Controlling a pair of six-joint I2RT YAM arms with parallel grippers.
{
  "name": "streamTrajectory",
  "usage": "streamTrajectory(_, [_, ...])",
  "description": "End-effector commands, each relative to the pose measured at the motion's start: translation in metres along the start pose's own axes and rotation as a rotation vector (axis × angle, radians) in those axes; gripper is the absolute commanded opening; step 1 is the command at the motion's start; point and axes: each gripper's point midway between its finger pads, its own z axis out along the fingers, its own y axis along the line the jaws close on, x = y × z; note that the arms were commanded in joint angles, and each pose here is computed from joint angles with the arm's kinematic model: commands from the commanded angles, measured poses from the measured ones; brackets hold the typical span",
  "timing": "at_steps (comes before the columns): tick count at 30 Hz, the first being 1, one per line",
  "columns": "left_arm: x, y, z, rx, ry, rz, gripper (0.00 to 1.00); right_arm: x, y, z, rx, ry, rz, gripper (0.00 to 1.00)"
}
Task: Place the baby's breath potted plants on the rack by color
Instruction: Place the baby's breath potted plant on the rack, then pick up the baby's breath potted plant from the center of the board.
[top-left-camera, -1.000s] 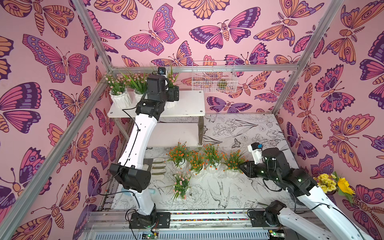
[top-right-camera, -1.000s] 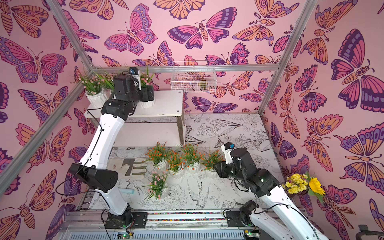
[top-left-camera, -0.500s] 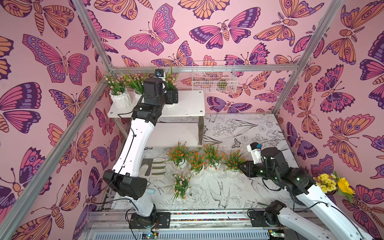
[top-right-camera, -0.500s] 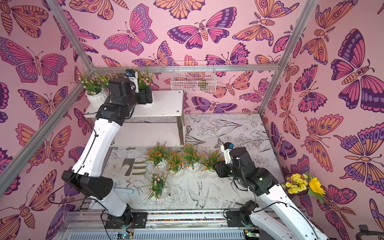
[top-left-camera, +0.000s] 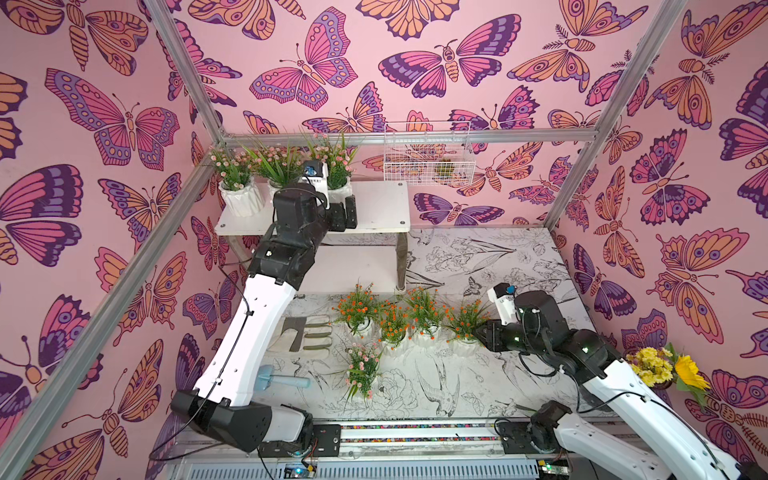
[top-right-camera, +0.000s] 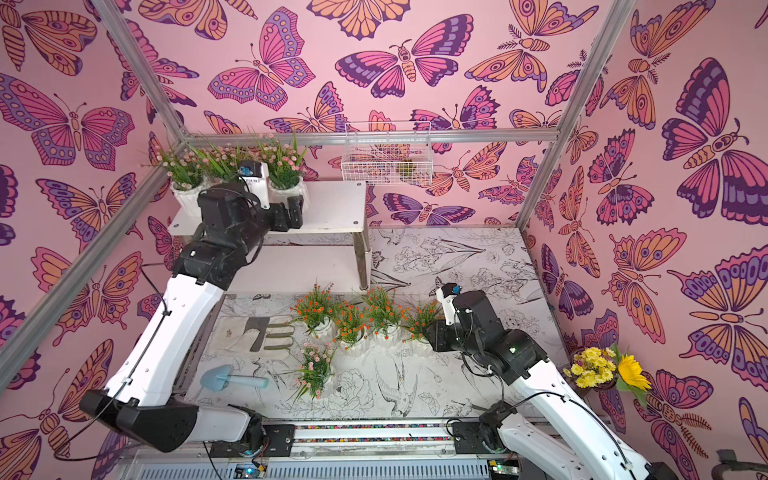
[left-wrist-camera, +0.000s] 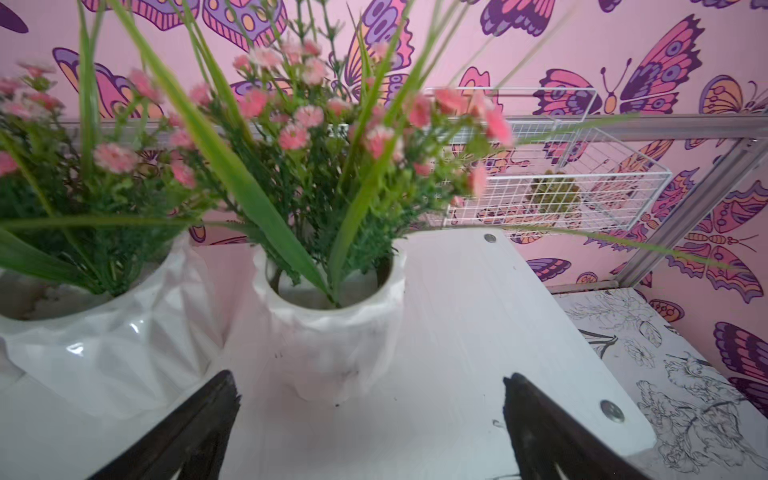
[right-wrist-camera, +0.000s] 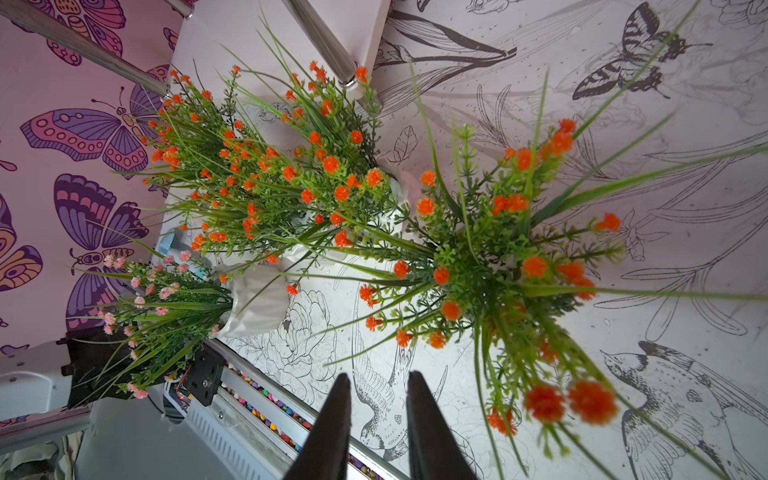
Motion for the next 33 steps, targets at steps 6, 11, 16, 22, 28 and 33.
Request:
streamTrajectory(6, [0.027, -0.026, -0.041, 0.104, -0.05, -0.032, 0.97, -0.008, 0.021, 0.009, -0.1, -0.006, -0.02, 0.26])
streamTrajectory(11, [0.059, -0.034, -0.052, 0.134, -0.008, -0.038, 0.97, 0.001, 0.028, 0.023, -0.093, 0.024, -0.053, 0.27])
streamTrajectory(16, [0.09, -0.041, -0.057, 0.171, 0.041, -0.047, 0.96, 0.008, 0.04, 0.036, -0.11, 0.048, -0.075, 0.27])
streamTrajectory(22, [0.127, -0.055, -0.046, 0.222, 0.127, -0.036, 0.96, 0.02, 0.052, 0.06, -0.09, 0.078, -0.113, 0.26])
streamTrajectory(28, [0.157, -0.067, -0.047, 0.258, 0.191, -0.036, 0.95, 0.034, 0.069, 0.079, -0.087, 0.106, -0.156, 0.26])
streamTrajectory(33, [0.177, -0.069, -0.058, 0.278, 0.219, -0.064, 0.94, 0.049, 0.08, 0.095, -0.082, 0.108, -0.171, 0.26])
